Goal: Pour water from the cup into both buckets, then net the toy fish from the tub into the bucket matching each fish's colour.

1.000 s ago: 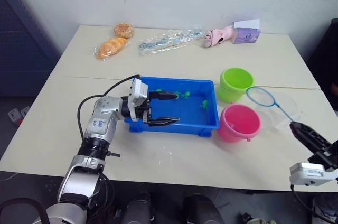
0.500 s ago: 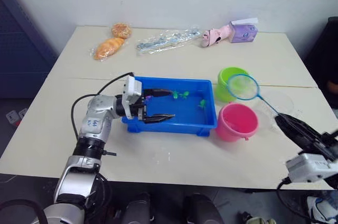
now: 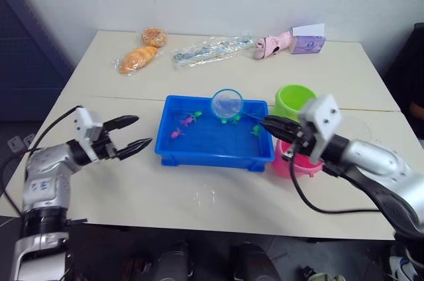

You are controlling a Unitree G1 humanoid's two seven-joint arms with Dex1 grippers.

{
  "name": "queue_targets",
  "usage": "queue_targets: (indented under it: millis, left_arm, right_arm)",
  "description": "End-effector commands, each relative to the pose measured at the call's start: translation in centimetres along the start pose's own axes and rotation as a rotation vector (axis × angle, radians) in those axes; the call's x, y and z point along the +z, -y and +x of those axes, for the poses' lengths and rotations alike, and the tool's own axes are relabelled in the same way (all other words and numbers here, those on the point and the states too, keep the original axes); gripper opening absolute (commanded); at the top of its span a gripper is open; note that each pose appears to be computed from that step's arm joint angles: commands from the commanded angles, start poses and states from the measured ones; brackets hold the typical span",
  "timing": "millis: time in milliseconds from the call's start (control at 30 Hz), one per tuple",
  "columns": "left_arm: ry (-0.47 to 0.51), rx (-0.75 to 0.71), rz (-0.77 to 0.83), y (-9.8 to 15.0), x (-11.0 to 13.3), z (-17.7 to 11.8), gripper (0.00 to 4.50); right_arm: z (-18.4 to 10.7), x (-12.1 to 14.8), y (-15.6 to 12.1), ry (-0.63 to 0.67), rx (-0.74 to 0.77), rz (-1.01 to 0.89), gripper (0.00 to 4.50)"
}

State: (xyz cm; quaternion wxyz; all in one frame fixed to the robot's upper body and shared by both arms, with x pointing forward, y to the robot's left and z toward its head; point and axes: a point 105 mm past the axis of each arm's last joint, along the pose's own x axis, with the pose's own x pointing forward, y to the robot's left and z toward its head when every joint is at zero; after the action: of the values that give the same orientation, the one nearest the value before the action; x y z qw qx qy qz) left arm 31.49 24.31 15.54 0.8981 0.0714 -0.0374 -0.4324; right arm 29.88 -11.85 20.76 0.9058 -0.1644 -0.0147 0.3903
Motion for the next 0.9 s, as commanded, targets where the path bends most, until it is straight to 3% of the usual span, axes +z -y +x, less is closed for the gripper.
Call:
queue_targets:
  millis: [33,100,367,900]
  left_arm:
    - [0.026,0.042,0.049,-0.2,1.6,-1.0,4.36]
    - [0.019,0.065,0.049,-0.3,1.6,-1.4,4.36]
    - [0.016,0.058,0.055,0.1,1.9,-0.7,4.36]
    - [0.026,0.053,0.055,-0.1,2.0,0.0,4.36]
  right_arm:
    - [2.2,-1.1,0.3,-0.094,0.03,-0.017,0.0]
    - [3.7,-1.8,0.5,-0.144,0.042,-0.061,0.0]
    - [8.0,-1.8,1.6,-0.129,0.002,-0.263,0.0]
    - [11.7,-2.1,-0.2,-0.108,0.043,-0.474,0.0]
